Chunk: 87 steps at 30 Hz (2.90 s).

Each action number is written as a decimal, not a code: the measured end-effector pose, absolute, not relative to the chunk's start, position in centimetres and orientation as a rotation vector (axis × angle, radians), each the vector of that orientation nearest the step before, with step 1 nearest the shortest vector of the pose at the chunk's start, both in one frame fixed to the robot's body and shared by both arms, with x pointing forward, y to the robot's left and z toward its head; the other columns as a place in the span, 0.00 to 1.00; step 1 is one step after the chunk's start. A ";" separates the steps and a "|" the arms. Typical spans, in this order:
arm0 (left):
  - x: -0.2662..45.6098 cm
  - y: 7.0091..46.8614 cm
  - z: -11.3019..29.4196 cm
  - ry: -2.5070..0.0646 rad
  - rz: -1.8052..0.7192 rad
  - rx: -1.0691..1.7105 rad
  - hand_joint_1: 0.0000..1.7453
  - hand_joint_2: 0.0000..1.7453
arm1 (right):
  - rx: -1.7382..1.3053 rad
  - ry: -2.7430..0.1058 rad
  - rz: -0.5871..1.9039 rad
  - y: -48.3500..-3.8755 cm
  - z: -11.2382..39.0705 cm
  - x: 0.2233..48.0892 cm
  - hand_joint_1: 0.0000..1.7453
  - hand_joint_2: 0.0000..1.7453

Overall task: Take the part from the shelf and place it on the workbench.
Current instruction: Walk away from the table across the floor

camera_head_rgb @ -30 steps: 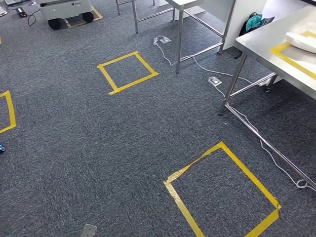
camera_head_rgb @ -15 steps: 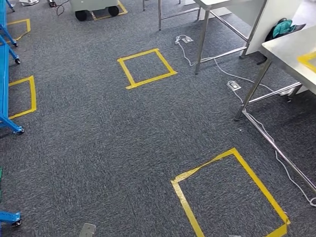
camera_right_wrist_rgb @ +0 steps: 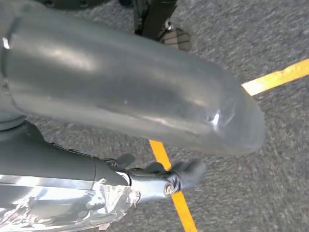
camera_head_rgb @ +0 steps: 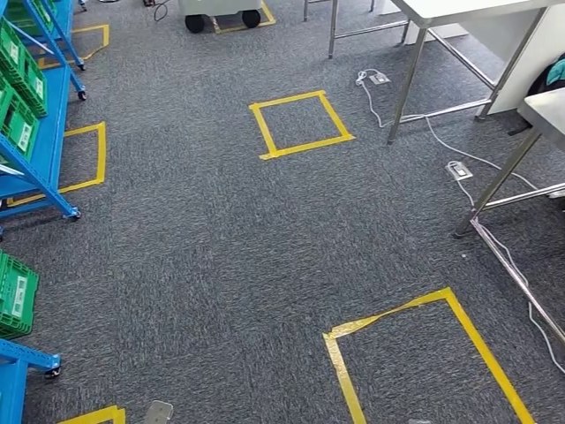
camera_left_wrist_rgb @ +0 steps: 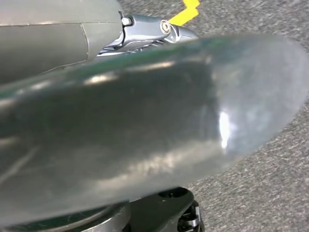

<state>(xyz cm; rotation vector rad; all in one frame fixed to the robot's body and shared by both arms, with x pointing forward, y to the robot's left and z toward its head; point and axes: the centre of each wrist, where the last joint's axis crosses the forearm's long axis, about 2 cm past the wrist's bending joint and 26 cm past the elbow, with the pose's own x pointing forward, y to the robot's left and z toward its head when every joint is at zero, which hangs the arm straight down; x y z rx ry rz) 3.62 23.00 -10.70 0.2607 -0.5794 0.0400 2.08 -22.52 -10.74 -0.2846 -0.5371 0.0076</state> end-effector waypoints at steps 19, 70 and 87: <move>3.3 22.8 -10.7 -0.595 0.044 0.265 0.00 0.00 | -0.273 -0.539 0.009 -22.5 -10.7 2.1 0.00 0.00; 3.2 22.9 -10.7 -0.603 0.032 0.233 0.00 0.00 | -0.272 -0.531 0.025 -22.9 -10.8 1.6 0.00 0.00; 3.1 23.2 -10.8 -0.606 0.010 0.240 0.00 0.00 | -0.269 -0.532 0.035 -22.9 -10.8 1.6 0.00 0.00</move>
